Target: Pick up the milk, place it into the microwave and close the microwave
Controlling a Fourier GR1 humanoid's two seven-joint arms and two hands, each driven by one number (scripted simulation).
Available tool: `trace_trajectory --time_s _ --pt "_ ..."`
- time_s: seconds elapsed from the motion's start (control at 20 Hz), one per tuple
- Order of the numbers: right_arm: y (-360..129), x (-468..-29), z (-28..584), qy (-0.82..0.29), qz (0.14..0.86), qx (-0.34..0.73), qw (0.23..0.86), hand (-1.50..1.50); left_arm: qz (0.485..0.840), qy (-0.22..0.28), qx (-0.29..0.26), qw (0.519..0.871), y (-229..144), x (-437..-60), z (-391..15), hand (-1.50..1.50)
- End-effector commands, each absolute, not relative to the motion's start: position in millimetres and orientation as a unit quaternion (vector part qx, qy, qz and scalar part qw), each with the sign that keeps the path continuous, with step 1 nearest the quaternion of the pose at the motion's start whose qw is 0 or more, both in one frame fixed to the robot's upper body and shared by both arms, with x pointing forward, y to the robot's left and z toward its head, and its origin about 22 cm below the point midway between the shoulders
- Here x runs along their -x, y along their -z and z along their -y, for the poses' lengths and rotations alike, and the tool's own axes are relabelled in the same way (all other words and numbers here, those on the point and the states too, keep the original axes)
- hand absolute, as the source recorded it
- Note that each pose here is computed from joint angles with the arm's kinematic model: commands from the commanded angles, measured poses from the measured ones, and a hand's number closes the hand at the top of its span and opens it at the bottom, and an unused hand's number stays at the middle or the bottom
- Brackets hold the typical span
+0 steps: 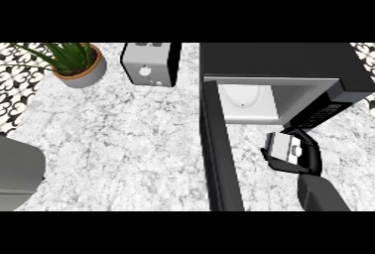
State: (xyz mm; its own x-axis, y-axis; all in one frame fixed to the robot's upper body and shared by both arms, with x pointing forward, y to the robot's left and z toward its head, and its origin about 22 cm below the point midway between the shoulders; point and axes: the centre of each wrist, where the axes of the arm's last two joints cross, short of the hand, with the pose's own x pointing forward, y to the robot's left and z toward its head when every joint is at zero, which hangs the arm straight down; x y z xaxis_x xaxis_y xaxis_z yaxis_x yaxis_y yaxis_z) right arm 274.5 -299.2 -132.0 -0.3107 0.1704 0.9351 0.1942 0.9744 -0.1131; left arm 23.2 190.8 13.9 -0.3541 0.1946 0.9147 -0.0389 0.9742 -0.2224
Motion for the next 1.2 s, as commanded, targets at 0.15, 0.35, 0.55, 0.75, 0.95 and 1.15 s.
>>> trace_trajectory --time_s 0.15,0.35,0.55,0.75,0.95,1.15 --pt "120.1 -264.3 304.6 -0.005 0.835 0.089 0.543 1.5 0.818 -0.101 0.046 0.564 -6.0 -12.4 -178.6 -1.5" --pt "114.1 -240.9 314.4 -0.015 0.839 0.087 0.537 1.5 0.815 -0.092 0.065 0.568 -20.2 -30.4 -185.8 -1.5" --pt "95.5 -221.1 332.1 -0.03 0.821 0.101 0.56 1.5 0.81 -0.103 0.071 0.573 -25.3 -5.9 -190.5 -1.5" --pt "83.1 -186.6 320.0 -0.029 0.833 0.05 0.551 1.5 0.822 -0.099 0.049 0.559 -15.5 -5.3 -173.9 -1.5" --pt "58.0 -190.4 298.5 0.02 0.838 -0.034 0.544 1.5 0.81 -0.114 0.047 0.573 -11.2 -19.3 -189.2 -1.5" --pt "30.0 -202.5 282.6 0.041 0.84 -0.057 0.538 1.5 0.811 -0.11 0.05 0.572 -25.8 -0.4 -186.6 -1.5"
